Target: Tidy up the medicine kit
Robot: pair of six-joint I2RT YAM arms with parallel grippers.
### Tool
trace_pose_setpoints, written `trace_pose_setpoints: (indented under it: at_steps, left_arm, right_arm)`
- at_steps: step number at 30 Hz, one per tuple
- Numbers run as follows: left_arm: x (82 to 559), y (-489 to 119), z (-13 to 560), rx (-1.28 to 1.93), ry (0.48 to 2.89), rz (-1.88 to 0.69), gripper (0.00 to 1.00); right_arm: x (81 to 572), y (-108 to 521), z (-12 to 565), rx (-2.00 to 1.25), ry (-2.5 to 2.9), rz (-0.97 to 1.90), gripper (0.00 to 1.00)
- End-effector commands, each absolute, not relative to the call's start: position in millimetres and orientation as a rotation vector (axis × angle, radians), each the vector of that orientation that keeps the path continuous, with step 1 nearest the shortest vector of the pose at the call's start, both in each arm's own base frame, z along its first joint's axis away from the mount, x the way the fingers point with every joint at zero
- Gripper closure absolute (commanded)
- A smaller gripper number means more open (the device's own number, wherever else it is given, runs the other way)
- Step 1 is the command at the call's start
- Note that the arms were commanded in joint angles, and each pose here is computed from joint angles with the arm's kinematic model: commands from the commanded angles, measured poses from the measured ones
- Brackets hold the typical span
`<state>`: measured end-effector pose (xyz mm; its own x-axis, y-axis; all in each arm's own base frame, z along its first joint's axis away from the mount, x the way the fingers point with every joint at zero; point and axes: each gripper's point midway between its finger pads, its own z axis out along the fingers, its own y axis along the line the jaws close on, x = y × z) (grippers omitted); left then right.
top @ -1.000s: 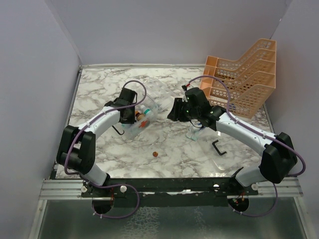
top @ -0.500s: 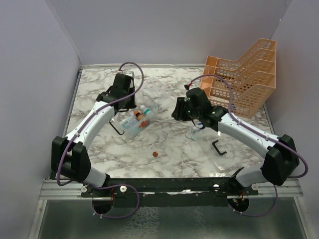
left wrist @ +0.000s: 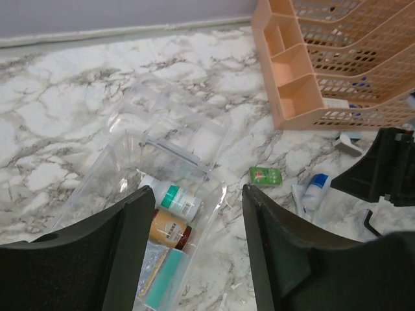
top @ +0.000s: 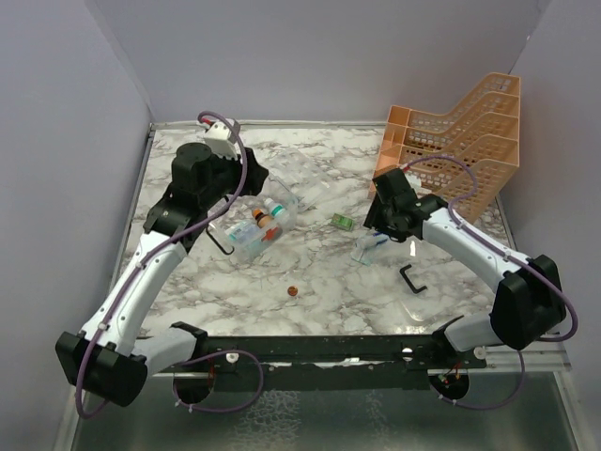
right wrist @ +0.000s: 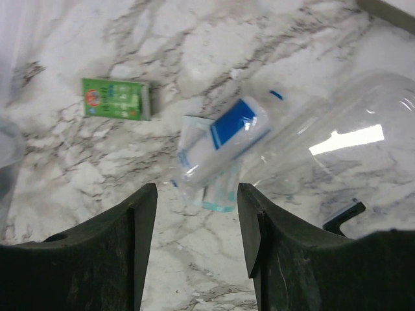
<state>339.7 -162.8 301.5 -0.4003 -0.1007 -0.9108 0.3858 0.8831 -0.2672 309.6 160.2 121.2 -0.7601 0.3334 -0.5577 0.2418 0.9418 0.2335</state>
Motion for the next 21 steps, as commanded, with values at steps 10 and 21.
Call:
trace_pose_setpoints:
  at_steps: [10,21]
  left_arm:
    - [313.0,-161.1,363.6,0.272,1.634,-0.581,0.20]
    - [305.9,-174.8,362.0,0.343,1.631,-0.653,0.13]
  right_arm:
    - [298.9,119.0,84.5,0.913,2.477,0.157,0.43]
    - [314.6,120.8,68.0,1.018,2.478,0.204,0.42]
